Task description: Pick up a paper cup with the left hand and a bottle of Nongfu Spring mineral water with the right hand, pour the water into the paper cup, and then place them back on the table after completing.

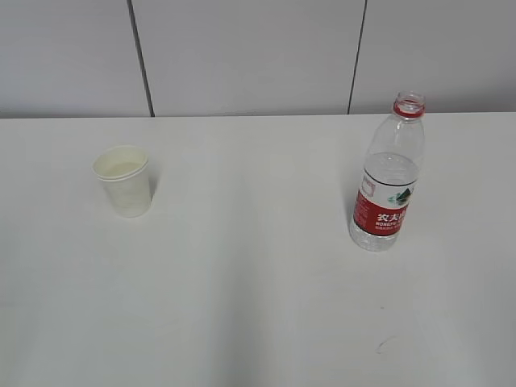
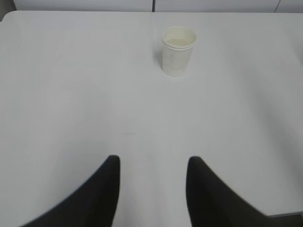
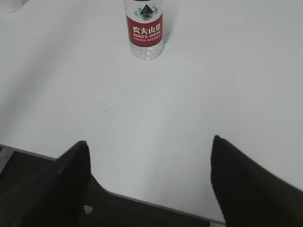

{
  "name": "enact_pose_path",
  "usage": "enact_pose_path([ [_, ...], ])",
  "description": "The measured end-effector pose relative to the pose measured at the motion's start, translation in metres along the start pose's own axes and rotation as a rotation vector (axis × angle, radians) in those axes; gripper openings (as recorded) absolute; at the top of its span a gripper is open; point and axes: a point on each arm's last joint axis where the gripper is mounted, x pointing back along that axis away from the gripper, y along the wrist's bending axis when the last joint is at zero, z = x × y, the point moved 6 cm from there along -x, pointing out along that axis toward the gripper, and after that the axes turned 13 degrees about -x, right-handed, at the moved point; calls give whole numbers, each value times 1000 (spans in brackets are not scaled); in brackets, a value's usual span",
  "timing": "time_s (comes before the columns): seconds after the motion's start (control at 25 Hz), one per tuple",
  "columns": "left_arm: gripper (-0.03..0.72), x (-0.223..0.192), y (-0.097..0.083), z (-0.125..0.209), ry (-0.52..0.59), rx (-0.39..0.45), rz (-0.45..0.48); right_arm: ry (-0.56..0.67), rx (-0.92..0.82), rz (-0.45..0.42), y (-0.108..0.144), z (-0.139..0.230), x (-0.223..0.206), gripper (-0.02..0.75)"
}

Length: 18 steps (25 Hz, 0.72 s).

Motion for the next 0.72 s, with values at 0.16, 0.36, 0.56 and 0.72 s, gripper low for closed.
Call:
enact_pose_path([
  [0.16,299,0,0,0,0,0,0,-2,7,17,-2,0,0,587],
  [0.36,299,0,0,0,0,0,0,-3,17,36,-5,-1,0,587],
  [0.56,299,0,0,0,0,0,0,-4,20,41,-6,-1,0,587],
  [0.72,299,0,0,0,0,0,0,-4,20,42,-6,-1,0,587],
])
